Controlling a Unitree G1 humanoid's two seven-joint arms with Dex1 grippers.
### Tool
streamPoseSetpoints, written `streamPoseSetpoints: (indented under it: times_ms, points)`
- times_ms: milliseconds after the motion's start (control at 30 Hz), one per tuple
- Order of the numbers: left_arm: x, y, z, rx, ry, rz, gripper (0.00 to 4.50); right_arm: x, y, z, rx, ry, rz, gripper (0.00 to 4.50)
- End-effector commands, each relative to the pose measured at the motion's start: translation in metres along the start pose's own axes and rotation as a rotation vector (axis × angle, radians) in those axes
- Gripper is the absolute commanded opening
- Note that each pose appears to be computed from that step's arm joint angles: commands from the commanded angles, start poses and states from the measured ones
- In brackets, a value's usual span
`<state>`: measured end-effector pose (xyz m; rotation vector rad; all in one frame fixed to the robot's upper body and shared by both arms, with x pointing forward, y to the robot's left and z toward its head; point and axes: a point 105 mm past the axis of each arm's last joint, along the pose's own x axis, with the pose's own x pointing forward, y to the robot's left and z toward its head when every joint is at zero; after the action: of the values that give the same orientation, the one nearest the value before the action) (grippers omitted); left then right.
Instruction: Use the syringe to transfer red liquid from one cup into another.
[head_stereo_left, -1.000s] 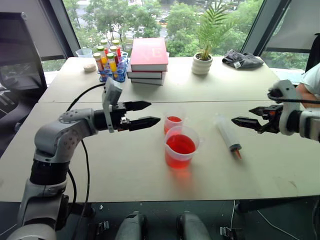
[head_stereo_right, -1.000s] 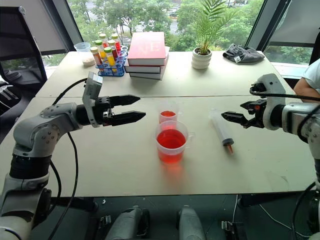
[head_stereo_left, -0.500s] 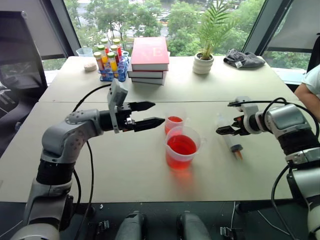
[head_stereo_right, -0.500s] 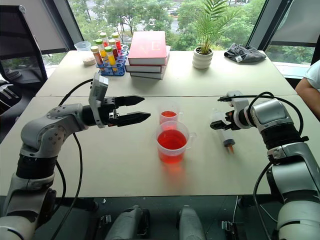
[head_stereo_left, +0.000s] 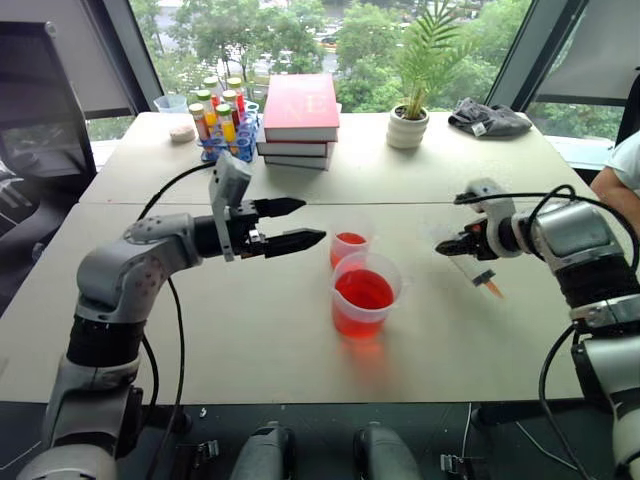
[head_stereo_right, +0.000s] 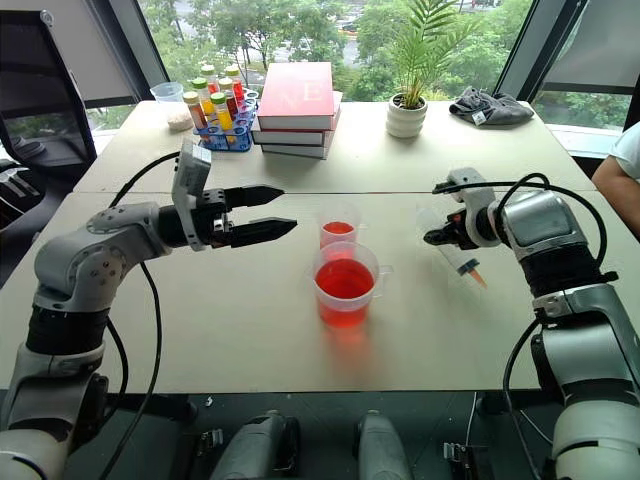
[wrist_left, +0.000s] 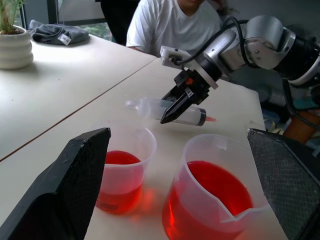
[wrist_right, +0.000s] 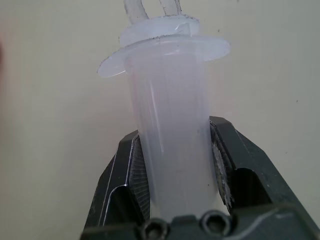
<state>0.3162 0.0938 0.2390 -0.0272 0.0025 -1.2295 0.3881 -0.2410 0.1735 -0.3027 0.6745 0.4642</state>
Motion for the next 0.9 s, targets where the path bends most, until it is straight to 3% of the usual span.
streamPoseSetpoints:
  times_ms: [33,100,167,367,567,900]
  points:
    - [-0.001,0.003,0.021,0.056,-0.037,-0.012,4.50,-0.055,0.017,0.075,-0.102,-0.457,0.050,1.33]
    - [0.002,0.006,0.025,0.063,-0.043,-0.021,4.50,-0.093,0.042,0.104,-0.147,-0.748,0.133,1.33]
    - [0.006,0.007,0.029,0.067,-0.045,-0.040,4.50,-0.116,0.064,0.113,-0.136,-0.928,0.222,1.33]
    - [0.007,0.011,0.038,0.090,-0.040,-0.079,4.50,-0.132,0.125,0.108,-0.098,-1.212,0.411,1.33]
    - [0.012,0.009,0.046,0.111,-0.027,-0.129,4.50,-0.111,0.150,0.089,-0.014,-1.299,0.467,1.33]
    - [0.037,0.002,0.062,0.148,-0.034,-0.235,4.50,-0.048,0.172,0.036,-0.052,-1.201,0.425,1.33]
